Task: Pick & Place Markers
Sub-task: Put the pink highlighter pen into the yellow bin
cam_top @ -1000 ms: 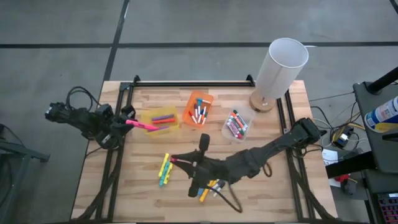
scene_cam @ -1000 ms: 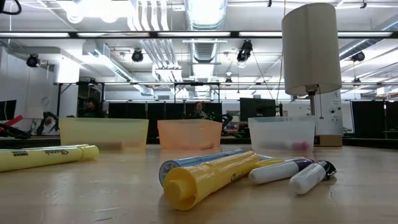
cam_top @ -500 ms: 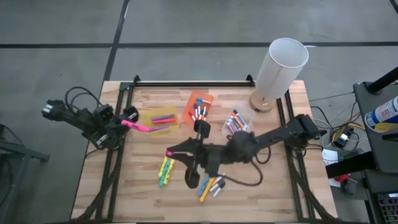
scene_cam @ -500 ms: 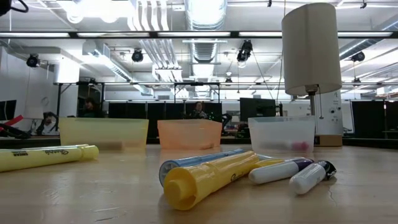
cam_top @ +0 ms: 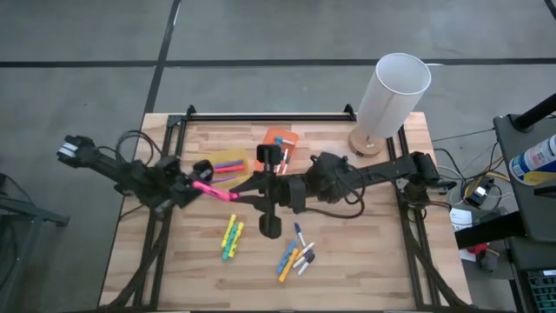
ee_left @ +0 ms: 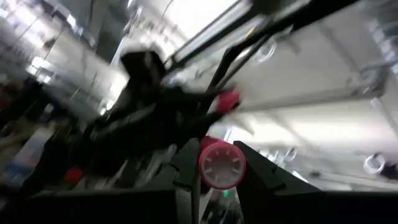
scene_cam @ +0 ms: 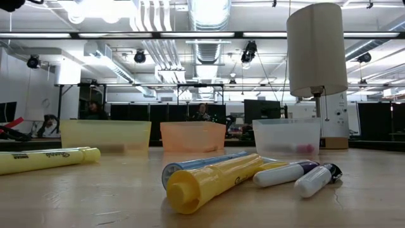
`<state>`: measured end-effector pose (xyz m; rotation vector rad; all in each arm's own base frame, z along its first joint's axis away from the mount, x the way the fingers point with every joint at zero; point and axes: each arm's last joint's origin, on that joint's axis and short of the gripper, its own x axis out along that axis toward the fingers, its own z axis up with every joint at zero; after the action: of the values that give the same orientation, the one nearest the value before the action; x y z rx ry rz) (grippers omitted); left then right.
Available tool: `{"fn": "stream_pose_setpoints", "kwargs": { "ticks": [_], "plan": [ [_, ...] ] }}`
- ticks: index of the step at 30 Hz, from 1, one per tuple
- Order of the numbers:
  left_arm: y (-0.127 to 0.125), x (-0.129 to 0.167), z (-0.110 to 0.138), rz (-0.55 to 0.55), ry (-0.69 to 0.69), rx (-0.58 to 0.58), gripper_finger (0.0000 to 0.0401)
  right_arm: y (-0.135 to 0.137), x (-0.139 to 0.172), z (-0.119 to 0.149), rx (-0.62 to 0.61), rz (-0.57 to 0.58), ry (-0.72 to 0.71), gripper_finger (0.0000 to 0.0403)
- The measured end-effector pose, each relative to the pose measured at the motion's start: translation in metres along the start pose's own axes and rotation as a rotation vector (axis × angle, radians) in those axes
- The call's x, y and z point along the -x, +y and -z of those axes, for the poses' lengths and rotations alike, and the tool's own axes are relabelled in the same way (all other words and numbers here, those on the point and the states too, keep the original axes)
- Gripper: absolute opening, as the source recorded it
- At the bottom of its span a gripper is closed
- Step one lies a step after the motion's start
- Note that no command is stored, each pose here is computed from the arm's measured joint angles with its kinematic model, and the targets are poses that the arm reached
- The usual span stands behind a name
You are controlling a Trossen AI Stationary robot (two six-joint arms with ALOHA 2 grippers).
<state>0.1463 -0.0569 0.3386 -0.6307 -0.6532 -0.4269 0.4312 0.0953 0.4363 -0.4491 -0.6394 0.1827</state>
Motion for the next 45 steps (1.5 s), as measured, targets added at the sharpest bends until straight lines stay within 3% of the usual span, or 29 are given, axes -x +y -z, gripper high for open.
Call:
{"fn": "stream_pose_setpoints", "kwargs": {
  "ticks": [20,45],
  "plan": [
    [-0.007,-0.003,-0.014,0.046,-0.090,-0.014,0.0069,0.001,0.000,-0.004,0.018,0.000,-0.039,0.0041],
    [-0.007,-0.027,-0.011,0.047,-0.068,-0.024,0.0069,-0.003,0.001,-0.003,-0.005,-0.033,-0.066,0.0040]
  ]
}}
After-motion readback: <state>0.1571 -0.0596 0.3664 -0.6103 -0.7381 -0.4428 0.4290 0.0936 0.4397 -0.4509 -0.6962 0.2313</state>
